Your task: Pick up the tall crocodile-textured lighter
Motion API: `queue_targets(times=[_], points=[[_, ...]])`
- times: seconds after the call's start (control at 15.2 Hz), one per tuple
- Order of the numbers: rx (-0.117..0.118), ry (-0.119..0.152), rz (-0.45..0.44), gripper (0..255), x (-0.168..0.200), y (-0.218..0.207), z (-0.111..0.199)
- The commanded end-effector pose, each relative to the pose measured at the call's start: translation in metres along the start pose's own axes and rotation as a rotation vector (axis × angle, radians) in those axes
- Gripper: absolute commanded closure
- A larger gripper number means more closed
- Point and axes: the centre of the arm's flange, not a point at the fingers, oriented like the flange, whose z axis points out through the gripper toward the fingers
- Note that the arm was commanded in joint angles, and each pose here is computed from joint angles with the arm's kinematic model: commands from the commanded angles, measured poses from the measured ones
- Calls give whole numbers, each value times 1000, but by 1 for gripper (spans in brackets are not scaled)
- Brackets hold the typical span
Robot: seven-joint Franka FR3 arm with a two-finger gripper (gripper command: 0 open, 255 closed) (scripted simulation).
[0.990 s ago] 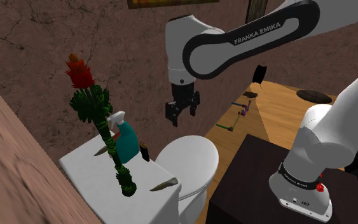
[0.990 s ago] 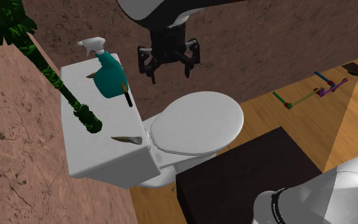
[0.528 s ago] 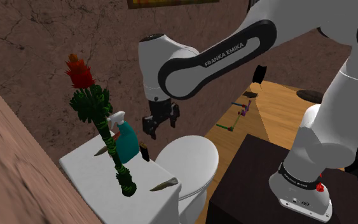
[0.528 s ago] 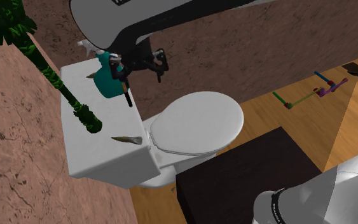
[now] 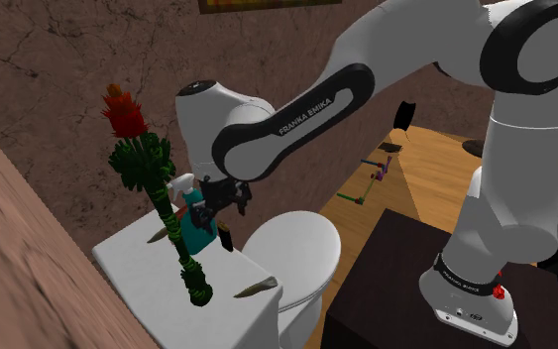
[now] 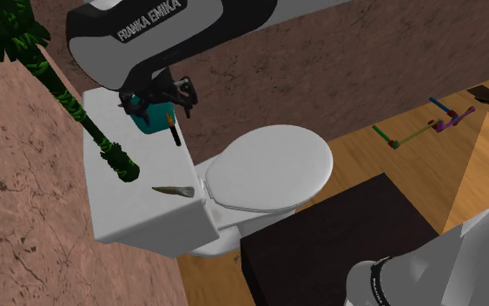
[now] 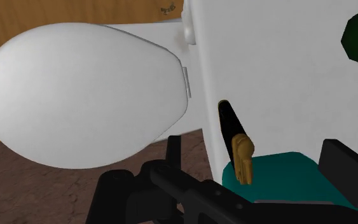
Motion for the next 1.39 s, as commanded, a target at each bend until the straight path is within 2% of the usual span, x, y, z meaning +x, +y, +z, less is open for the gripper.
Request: queue_targets(times=[0.0,0.4,0.46,1.06,1.32], points=[[0,1,1,0,0,-2,10],[0,1,1,0,-1,-2,34],[0,1,1,255,-1,-2,34],[0,1,1,255,-1,-2,34],[0,1,1,255,-1,-2,13]])
